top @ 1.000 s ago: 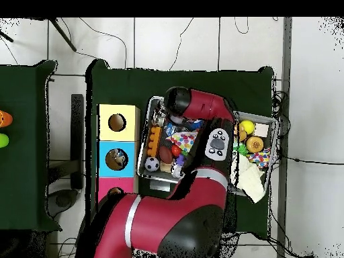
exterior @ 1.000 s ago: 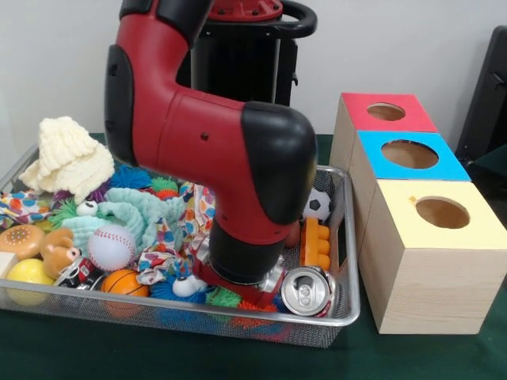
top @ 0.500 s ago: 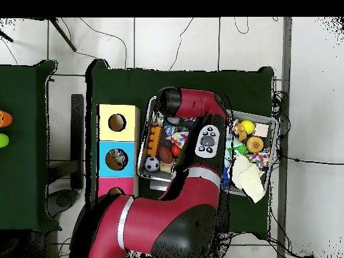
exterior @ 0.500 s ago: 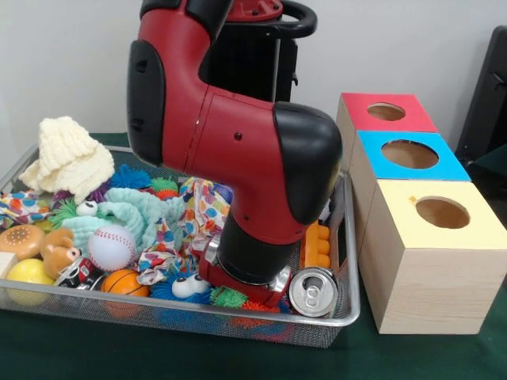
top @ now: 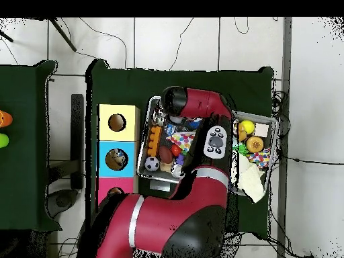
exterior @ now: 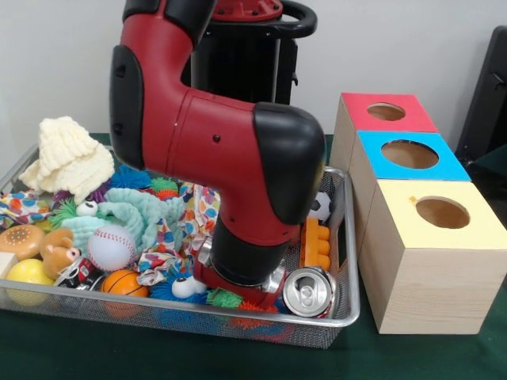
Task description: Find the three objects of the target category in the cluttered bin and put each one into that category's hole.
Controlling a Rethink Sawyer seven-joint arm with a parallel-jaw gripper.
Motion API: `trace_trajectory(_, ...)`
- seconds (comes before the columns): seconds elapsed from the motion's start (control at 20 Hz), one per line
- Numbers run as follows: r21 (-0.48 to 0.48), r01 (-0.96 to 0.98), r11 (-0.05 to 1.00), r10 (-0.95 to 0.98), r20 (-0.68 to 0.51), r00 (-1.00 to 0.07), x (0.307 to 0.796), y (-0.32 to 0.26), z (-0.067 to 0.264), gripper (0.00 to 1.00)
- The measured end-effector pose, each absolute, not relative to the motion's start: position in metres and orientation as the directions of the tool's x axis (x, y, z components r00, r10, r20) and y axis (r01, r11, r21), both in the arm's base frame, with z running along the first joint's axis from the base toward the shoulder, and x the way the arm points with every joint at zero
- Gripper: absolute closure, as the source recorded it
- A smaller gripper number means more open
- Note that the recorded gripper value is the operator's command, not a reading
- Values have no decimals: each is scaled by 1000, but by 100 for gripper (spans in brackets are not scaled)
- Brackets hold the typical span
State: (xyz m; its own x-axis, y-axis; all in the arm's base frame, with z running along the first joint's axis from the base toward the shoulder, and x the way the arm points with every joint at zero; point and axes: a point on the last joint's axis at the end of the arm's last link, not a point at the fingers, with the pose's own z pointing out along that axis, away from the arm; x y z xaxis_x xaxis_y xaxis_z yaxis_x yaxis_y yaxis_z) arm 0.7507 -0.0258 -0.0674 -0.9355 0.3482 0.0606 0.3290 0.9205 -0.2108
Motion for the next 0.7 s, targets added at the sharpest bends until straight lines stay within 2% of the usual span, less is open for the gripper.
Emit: trace_trajectory(0.7,-190,338,922,355,64,-933,750,-28,-67,0)
